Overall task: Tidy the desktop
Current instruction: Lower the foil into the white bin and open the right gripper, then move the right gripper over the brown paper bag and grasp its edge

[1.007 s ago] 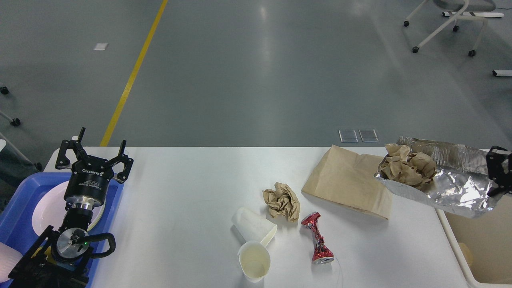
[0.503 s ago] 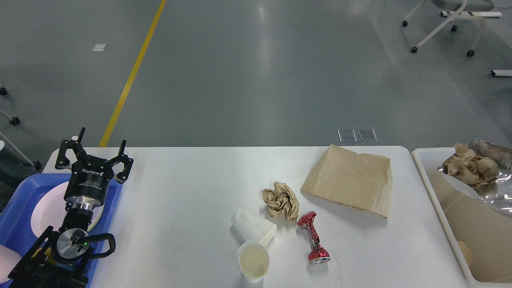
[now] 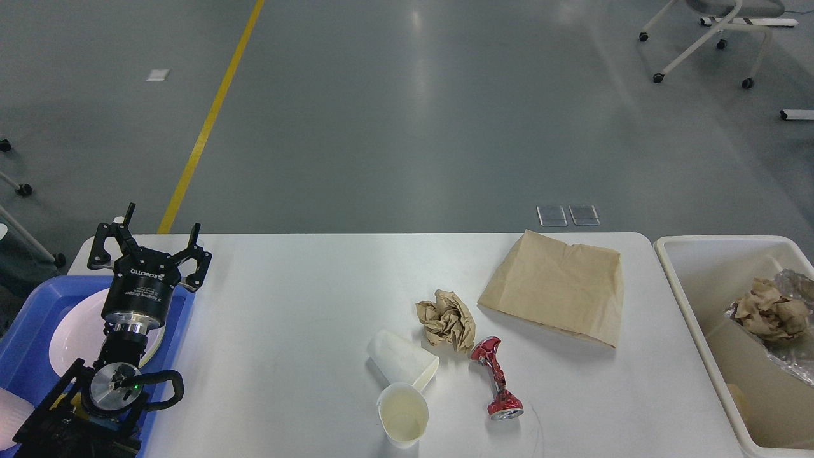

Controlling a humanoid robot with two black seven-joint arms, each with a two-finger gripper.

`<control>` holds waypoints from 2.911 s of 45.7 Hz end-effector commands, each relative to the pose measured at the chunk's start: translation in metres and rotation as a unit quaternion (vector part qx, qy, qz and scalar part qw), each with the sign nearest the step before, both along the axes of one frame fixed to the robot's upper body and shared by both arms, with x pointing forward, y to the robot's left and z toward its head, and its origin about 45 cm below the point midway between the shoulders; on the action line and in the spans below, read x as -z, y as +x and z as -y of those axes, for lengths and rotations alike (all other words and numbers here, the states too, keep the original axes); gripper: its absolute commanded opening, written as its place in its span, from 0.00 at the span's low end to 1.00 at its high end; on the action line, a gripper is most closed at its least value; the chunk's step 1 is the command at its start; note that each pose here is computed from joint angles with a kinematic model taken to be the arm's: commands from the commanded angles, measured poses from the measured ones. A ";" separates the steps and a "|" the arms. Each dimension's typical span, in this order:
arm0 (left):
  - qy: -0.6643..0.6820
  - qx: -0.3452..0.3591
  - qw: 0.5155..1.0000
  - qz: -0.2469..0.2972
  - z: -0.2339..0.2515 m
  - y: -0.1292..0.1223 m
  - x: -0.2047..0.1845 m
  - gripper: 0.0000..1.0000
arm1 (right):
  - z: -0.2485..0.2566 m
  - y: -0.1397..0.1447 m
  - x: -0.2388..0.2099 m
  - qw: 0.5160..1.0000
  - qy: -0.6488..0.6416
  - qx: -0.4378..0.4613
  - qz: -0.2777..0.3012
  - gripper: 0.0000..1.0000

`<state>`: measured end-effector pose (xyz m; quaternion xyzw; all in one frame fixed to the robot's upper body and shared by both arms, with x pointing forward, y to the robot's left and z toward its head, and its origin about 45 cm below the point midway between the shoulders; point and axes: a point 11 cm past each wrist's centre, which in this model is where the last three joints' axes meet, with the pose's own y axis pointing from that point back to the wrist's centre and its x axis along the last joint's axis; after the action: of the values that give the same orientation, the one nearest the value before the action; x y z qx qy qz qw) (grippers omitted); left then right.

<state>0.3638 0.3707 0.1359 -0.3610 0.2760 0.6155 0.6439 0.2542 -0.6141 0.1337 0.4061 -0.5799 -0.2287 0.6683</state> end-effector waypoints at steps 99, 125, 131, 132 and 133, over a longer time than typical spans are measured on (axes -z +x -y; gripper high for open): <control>0.000 0.001 1.000 0.001 0.000 0.000 0.000 0.96 | -0.215 0.136 -0.171 0.848 0.036 -0.483 -0.216 1.00; 0.000 -0.001 1.000 0.000 0.000 0.000 0.000 0.96 | -0.382 0.038 -0.277 0.777 0.169 -0.570 -0.208 0.97; 0.000 0.000 1.000 0.000 0.000 0.000 0.000 0.96 | -0.392 0.042 -0.275 0.780 0.169 -0.572 -0.189 0.96; 0.000 0.000 1.000 0.000 0.000 0.000 0.000 0.96 | -0.393 0.043 -0.274 0.782 0.167 -0.572 -0.185 0.96; 0.000 -0.001 1.000 0.000 0.000 0.000 0.000 0.96 | -0.392 0.044 -0.274 0.783 0.166 -0.572 -0.182 0.97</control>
<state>0.3638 0.3707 0.1359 -0.3612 0.2758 0.6156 0.6438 0.2938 -0.2258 0.4090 0.7144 -0.0458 0.0234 0.6979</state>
